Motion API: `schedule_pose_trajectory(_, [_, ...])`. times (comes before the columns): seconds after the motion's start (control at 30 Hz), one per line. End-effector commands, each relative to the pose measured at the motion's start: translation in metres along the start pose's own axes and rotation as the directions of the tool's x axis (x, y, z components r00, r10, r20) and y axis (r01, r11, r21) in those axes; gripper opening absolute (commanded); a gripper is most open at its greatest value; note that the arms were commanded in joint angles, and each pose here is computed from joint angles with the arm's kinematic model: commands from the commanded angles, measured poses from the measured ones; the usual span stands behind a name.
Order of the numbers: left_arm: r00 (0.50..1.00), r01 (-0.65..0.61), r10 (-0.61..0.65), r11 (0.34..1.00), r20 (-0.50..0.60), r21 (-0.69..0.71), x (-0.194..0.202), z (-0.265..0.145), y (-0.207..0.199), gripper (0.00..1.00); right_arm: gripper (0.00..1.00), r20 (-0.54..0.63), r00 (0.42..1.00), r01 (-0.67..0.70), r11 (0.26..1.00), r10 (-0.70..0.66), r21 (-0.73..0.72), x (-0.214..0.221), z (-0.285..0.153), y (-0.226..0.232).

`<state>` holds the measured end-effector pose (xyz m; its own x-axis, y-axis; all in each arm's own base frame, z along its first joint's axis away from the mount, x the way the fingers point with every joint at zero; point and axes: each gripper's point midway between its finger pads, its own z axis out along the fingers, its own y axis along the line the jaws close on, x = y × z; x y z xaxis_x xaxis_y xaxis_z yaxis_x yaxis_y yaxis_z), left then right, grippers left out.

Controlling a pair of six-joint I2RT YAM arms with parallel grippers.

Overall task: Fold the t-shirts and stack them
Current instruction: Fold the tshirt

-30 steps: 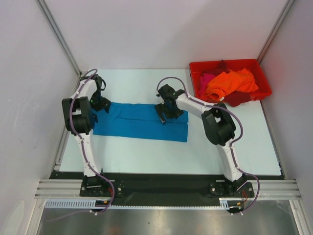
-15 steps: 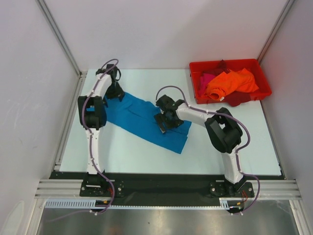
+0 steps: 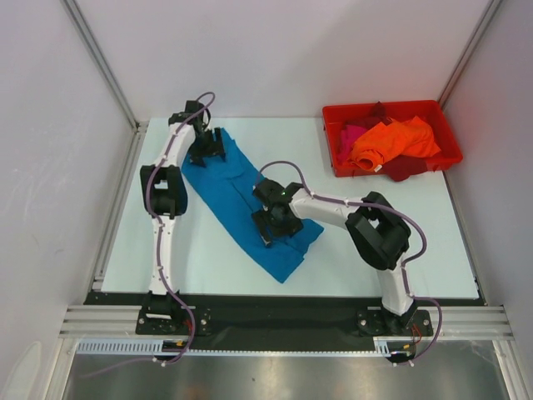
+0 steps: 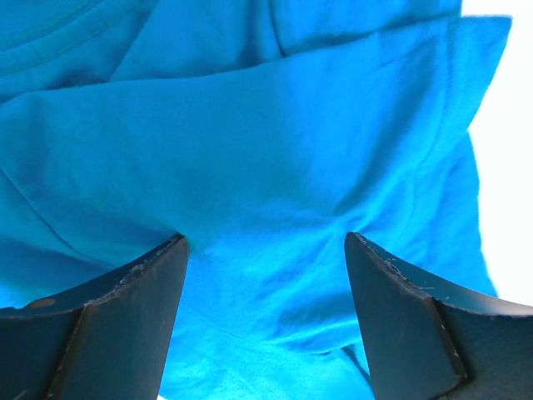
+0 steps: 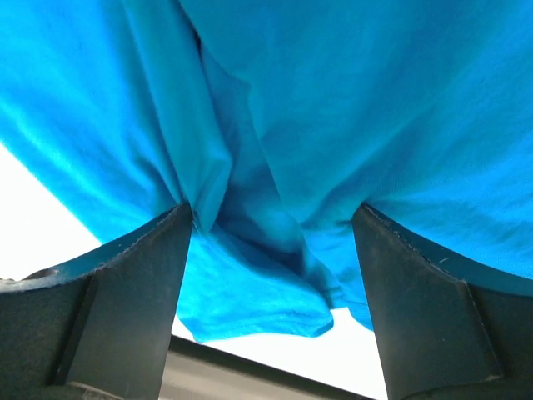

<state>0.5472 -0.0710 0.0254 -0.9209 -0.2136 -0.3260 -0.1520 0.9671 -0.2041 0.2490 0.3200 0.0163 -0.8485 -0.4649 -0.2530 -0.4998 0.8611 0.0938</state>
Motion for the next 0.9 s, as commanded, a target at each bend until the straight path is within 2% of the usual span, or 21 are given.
schedule_pose_trajectory(0.0, [0.995,-0.039,0.064,0.949,-0.073,0.311,0.028,0.046,-0.076,0.81,0.82,-0.357,0.917,-0.207,0.977,0.177,-0.047,0.107,0.022,0.041])
schedule_pose_trajectory(0.07, [0.994,-0.015,0.054,0.933,-0.099,0.36,0.036,0.051,-0.093,0.81,0.82,-0.316,0.928,-0.224,0.974,0.199,-0.042,0.109,0.027,0.051])
schedule_pose_trajectory(0.2, [0.991,-0.023,0.077,0.899,-0.105,0.437,0.045,0.053,-0.127,0.82,0.83,-0.314,0.898,-0.322,0.947,0.308,0.007,0.115,0.039,0.066])
schedule_pose_trajectory(0.33, [0.992,0.018,0.046,0.873,-0.119,0.488,0.046,0.054,-0.143,0.81,0.83,-0.284,0.883,-0.401,0.915,0.374,-0.042,0.095,0.044,0.098])
schedule_pose_trajectory(0.47, [0.997,0.012,0.031,0.851,-0.073,0.524,0.028,0.045,-0.147,0.81,0.83,-0.252,0.873,-0.461,0.876,0.418,-0.145,0.054,0.038,0.141])
schedule_pose_trajectory(0.57, [1.0,0.02,-0.008,0.838,-0.024,0.546,0.003,0.02,-0.142,0.82,0.84,-0.227,0.883,-0.451,0.877,0.411,-0.168,0.039,0.031,0.152])
schedule_pose_trajectory(0.7, [0.996,0.008,-0.053,0.832,0.066,0.555,-0.028,-0.033,-0.135,0.88,0.84,-0.13,0.917,-0.397,0.891,0.376,-0.219,0.017,0.001,0.151])
schedule_pose_trajectory(0.73, [0.991,-0.023,-0.055,0.823,0.12,0.567,-0.039,-0.067,-0.142,0.89,0.84,-0.104,0.923,-0.385,0.898,0.371,-0.214,0.012,-0.013,0.146])
schedule_pose_trajectory(0.83, [0.987,-0.037,-0.056,0.84,0.154,0.542,-0.039,-0.101,-0.137,0.91,0.86,-0.044,0.947,-0.321,0.919,0.32,-0.227,0.004,-0.047,0.135])
schedule_pose_trajectory(0.87, [0.979,-0.062,-0.053,0.841,0.196,0.538,-0.043,-0.133,-0.138,0.91,0.87,-0.023,0.95,-0.308,0.922,0.312,-0.235,0.002,-0.059,0.132])
